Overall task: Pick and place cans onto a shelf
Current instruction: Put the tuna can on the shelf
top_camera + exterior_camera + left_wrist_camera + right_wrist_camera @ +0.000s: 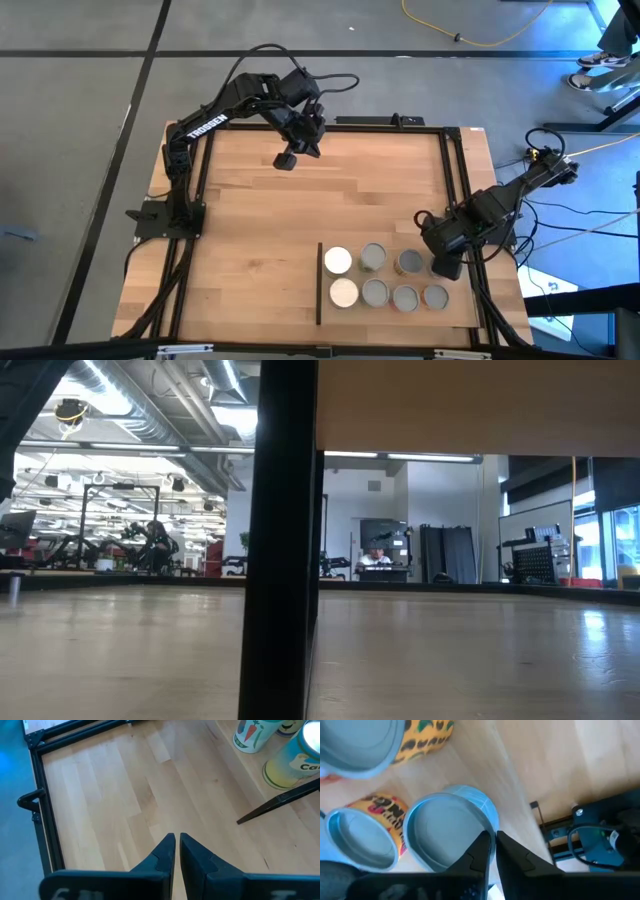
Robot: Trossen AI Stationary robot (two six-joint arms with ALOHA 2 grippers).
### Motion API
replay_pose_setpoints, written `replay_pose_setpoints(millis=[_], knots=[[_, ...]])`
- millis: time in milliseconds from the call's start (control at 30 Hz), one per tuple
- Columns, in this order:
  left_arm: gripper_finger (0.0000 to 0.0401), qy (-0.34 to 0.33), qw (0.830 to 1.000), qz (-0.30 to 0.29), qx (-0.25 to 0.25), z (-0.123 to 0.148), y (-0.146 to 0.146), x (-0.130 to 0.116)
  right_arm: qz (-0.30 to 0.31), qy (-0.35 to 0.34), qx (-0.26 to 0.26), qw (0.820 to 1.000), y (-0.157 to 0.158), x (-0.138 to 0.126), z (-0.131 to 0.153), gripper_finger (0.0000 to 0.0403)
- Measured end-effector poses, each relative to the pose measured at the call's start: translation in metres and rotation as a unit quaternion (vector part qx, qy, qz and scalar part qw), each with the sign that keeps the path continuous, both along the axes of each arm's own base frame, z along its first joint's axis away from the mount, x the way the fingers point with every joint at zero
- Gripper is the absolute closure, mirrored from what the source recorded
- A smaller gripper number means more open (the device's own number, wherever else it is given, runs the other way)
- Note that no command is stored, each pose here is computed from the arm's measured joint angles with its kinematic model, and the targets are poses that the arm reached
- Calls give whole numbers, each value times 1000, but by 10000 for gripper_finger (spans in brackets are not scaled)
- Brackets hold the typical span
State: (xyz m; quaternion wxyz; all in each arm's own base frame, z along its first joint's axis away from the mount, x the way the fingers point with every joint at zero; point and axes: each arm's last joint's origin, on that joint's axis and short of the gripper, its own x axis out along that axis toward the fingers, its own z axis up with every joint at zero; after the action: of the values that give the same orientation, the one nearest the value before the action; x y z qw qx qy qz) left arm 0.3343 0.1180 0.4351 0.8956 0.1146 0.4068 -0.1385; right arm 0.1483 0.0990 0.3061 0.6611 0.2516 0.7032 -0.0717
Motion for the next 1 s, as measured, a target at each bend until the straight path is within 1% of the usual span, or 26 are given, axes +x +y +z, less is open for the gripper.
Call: replay_pose_setpoints(millis=[67,133,233,333,600,1000], knots=[[383,1,1000,1,1,0,0,0,-2,4,3,1000,0,-1,4,369],[383,1,1000,1,1,0,0,0,-2,-16,1,1000,0,0,12,369],[383,1,1000,1,1,0,0,0,1,-52,-15,999,-1,2,22,369],[383,1,1000,2,0,0,0,0,12,-74,-16,997,-1,4,26,369],[383,1,1000,2,0,0,0,0,15,-59,-25,998,-2,2,25,379],[383,1,1000,1,0,0,0,0,13,-61,-30,998,-3,2,25,375]])
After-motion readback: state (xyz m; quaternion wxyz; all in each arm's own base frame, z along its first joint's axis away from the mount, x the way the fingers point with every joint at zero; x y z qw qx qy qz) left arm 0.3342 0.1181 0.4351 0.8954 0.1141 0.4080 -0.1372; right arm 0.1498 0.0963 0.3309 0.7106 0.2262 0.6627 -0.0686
